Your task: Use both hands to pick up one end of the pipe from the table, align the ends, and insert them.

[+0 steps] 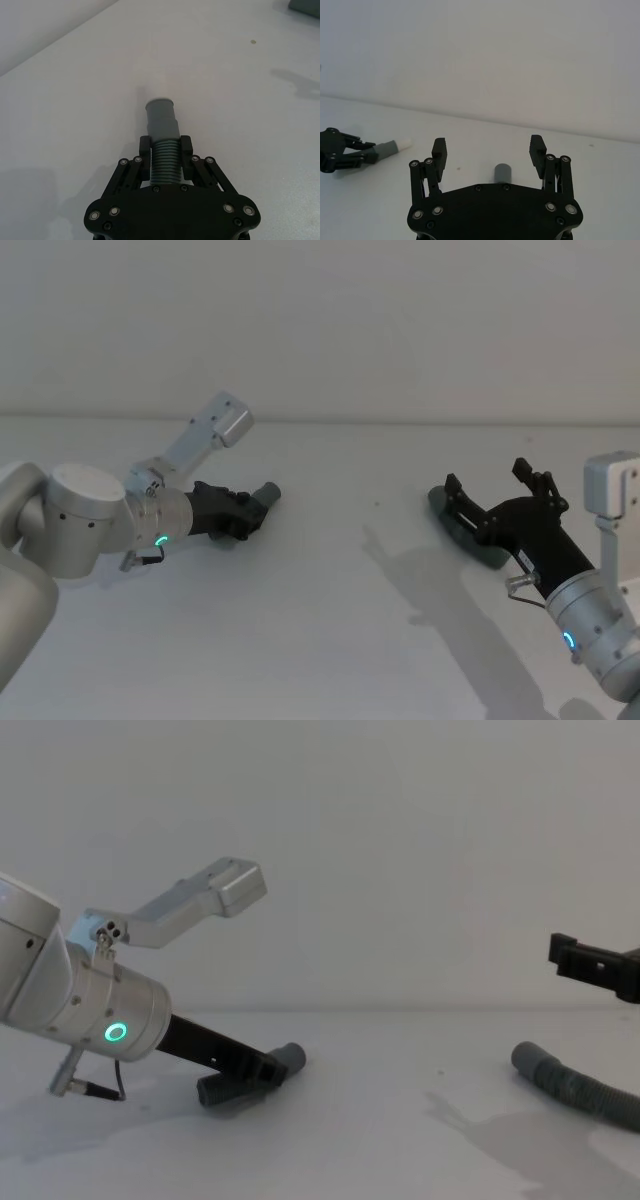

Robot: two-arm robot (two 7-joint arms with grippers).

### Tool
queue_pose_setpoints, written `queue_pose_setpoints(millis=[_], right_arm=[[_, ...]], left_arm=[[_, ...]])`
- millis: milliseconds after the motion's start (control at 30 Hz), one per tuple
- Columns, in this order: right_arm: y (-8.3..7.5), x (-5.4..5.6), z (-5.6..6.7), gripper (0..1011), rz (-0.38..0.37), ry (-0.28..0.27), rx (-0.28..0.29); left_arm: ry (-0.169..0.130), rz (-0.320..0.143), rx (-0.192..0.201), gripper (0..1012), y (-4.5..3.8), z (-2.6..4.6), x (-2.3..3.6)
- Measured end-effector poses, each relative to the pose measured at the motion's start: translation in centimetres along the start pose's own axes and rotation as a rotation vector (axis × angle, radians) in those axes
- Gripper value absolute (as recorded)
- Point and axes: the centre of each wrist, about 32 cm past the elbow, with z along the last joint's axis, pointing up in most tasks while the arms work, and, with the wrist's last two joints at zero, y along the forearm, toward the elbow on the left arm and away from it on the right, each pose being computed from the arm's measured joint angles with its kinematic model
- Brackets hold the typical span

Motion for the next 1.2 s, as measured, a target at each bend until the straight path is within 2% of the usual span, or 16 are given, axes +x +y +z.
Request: queue_pose_setpoints(millis=[433,800,1200], right_arm=[[1.0,0.3,1.1,1000,0.075,0.025,-0.075],[2.9,1.3,2.5,1000,0.149,0.034,-0.205],[4.5,2.4,2.9,1000,0.136,0.037,-0.302]], left_arm=[[0.0,0.0,0.0,328,0.0,0.0,0.0],[0.0,0.0,0.0,328,0.0,0.0,0.0],[0.0,0.0,0.0,328,0.0,0.0,0.0]])
